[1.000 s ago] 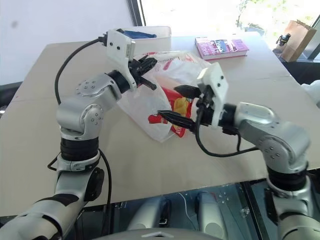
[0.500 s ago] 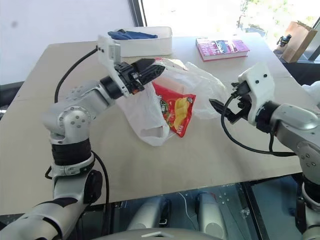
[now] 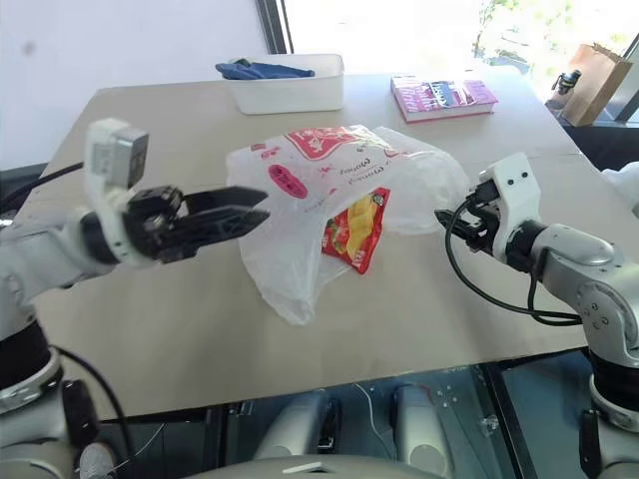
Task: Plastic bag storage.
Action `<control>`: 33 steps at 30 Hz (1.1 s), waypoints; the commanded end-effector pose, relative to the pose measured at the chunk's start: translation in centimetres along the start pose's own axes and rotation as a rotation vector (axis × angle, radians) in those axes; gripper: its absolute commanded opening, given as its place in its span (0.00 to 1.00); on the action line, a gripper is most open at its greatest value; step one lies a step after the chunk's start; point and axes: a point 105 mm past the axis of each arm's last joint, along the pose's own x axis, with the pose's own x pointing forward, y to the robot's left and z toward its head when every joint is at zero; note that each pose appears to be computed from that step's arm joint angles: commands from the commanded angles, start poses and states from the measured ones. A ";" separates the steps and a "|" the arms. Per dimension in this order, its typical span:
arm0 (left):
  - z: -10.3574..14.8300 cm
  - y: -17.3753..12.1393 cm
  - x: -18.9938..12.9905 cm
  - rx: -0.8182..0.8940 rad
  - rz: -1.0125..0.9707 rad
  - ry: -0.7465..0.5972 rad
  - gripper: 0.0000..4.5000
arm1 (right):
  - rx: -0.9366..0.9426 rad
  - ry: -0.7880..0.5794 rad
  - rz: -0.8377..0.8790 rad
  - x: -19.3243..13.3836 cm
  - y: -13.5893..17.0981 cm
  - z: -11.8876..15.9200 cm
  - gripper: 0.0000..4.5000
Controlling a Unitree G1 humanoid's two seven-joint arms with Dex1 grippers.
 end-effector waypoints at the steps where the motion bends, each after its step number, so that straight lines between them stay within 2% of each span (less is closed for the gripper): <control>1: -1.4 -2.0 -1.0 -0.031 -0.066 0.059 0.69 | -0.026 -0.061 0.005 -0.2 0.0 1.5 0.13; 2: -2.1 -2.1 -1.2 -0.039 -0.057 0.086 0.69 | -0.029 -0.061 0.010 -0.2 0.1 1.6 0.02; 4: -3.7 -2.0 -1.0 -0.010 -0.020 0.143 0.69 | -0.030 -0.065 0.028 -0.2 0.4 1.7 0.01; 8: -5.7 -1.8 1.2 0.074 -0.004 0.175 0.69 | -0.032 -0.076 0.048 -0.2 0.9 2.2 0.01; 11: -6.8 -0.1 3.2 0.097 0.042 0.178 0.69 | -0.036 -0.071 0.055 -0.2 1.1 2.3 0.01; 16: -6.0 2.6 7.0 0.199 0.106 0.164 0.69 | -0.043 -0.072 0.050 -0.4 1.2 2.6 0.01; 19: -5.1 2.9 7.9 0.232 0.108 0.147 0.69 | -0.048 -0.077 0.040 -0.6 1.3 2.8 0.01; 23: -5.3 2.8 8.7 0.208 0.045 0.130 0.69 | -0.044 -0.082 0.036 -0.5 1.5 2.9 0.01; 26: -4.1 2.0 10.2 0.078 -0.086 -0.002 0.50 | -0.015 -0.108 0.038 -0.2 1.4 3.2 0.00; 28: -1.8 2.4 10.3 -0.041 -0.132 -0.151 0.30 | 0.021 -0.144 0.041 0.2 1.1 3.8 0.00; 30: -0.3 2.6 10.0 -0.109 -0.155 -0.230 0.09 | 0.049 -0.172 0.045 0.4 0.8 4.4 0.00; 31: 0.5 2.4 9.5 -0.132 -0.179 -0.265 0.02 | 0.059 -0.186 0.045 0.6 0.6 4.7 0.00; 33: 2.9 2.2 8.1 -0.161 -0.204 -0.361 0.02 | 0.079 -0.231 0.051 0.9 0.3 5.8 0.00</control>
